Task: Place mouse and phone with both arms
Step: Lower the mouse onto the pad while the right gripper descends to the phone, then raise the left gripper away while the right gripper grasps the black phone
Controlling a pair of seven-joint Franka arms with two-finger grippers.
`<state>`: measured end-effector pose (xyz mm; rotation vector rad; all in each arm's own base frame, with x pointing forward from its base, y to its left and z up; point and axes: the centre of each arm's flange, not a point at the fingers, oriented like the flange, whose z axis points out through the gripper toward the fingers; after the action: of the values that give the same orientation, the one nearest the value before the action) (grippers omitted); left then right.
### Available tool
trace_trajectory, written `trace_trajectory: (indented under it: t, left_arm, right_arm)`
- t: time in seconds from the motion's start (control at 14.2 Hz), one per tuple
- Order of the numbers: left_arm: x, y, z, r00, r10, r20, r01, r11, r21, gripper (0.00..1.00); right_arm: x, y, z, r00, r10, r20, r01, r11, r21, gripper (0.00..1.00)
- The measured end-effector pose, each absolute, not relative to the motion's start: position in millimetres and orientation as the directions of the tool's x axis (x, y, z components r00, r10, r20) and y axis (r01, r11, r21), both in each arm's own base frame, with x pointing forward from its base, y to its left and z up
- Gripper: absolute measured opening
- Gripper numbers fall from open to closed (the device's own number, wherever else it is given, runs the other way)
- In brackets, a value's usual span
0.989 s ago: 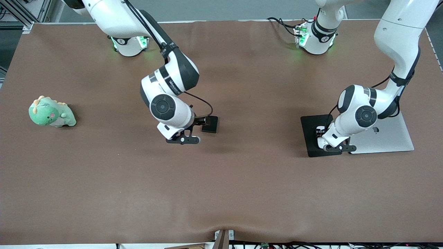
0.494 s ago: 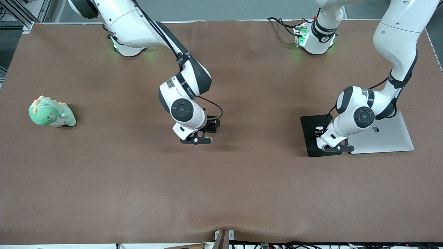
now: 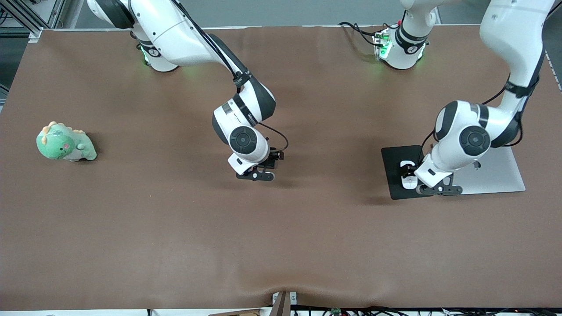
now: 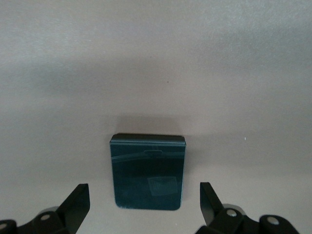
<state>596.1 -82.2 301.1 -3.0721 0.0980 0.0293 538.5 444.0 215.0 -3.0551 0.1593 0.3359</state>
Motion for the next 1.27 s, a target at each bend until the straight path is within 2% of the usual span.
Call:
trace_trajectory:
  t: [0.49,0.92,1.27]
  left_arm:
    - [624.7,-75.8,485.9,0.999,-0.038,0.007,-0.037,-0.989,-0.142,1.0]
    - [624.3,-72.0,573.1,0.999,-0.008,0.049,-0.004,-0.997,-0.081,1.0]
    - [590.7,-80.7,626.4,0.998,-0.009,0.063,-0.006,-0.998,-0.06,1.0]
  right_arm:
    - [525.7,449.4,200.5,0.969,-0.122,-0.213,-0.134,-0.99,-0.044,1.0]
    - [518.0,455.8,183.9,0.973,-0.122,-0.197,-0.134,-0.99,-0.049,1.0]
    - [512.3,458.3,172.0,0.975,-0.121,-0.185,-0.133,-0.99,-0.053,1.0]
